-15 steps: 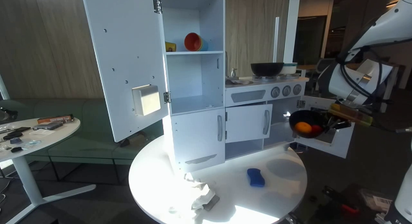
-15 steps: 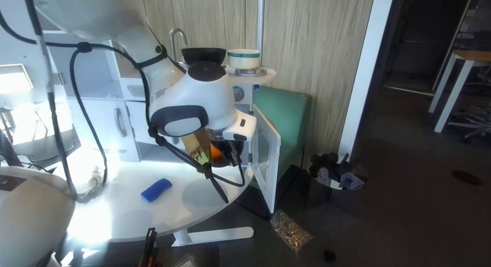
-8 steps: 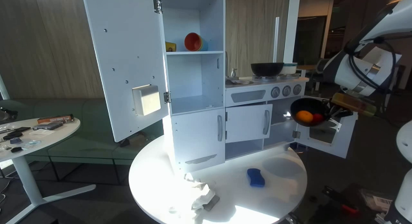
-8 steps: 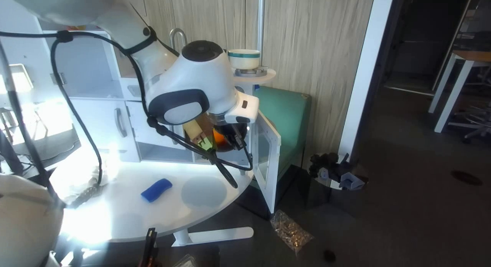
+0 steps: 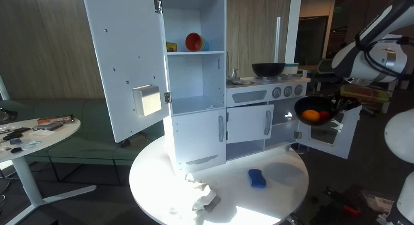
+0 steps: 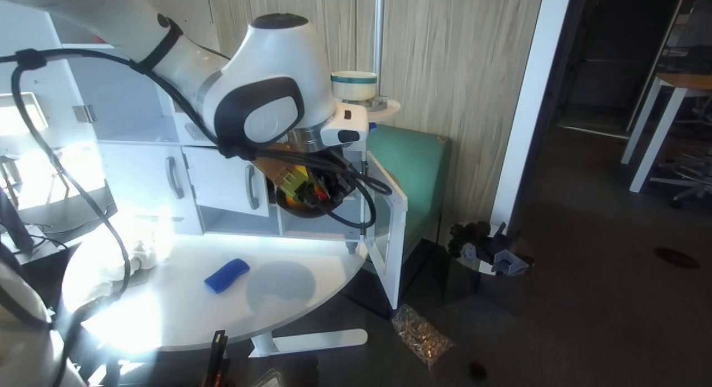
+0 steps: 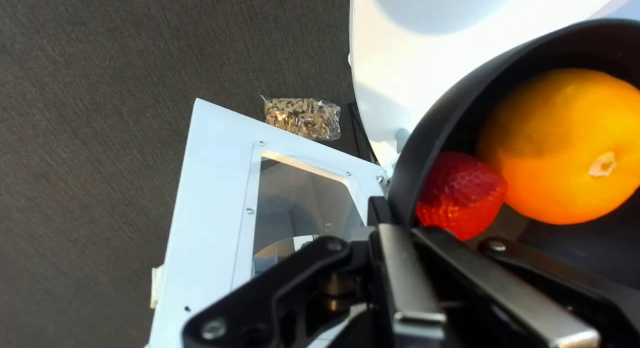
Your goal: Open the bottom right cabinet door, remove the black bowl from the cabinet, put it on the sink and then close the bottom right cabinet door
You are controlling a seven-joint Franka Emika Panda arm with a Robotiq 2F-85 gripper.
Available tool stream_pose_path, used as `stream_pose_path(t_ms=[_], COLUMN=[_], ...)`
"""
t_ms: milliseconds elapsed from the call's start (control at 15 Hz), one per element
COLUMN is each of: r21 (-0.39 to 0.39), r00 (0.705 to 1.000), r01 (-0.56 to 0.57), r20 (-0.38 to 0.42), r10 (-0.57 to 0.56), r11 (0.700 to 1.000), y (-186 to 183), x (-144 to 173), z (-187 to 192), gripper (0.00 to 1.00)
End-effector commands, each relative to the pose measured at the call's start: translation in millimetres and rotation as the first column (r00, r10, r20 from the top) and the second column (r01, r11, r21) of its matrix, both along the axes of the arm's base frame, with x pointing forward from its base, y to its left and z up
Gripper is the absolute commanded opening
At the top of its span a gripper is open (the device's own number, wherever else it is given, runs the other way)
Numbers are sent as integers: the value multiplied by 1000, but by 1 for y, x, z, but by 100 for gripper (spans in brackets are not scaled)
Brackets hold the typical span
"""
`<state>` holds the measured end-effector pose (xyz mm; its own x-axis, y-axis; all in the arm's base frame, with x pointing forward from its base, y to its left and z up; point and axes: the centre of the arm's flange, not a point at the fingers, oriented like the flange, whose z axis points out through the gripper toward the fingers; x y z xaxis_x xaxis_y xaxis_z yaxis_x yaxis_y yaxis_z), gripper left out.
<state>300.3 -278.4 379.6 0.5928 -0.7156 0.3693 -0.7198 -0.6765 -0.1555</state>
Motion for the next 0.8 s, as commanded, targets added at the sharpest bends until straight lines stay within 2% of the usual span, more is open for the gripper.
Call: stream_pose_path(t_ms=[0, 267, 533, 733], r21=[-43, -74, -102, -114], r00=[993, 978, 957, 948], r01=[-113, -203, -247, -235], r20=[30, 40, 129, 191], r10=[115, 206, 259, 253], r11=[993, 976, 964, 965], y=[56, 91, 139, 184], x=[-39, -49, -59, -72], z=[53, 102, 161, 204], gripper=[1, 1, 1, 1])
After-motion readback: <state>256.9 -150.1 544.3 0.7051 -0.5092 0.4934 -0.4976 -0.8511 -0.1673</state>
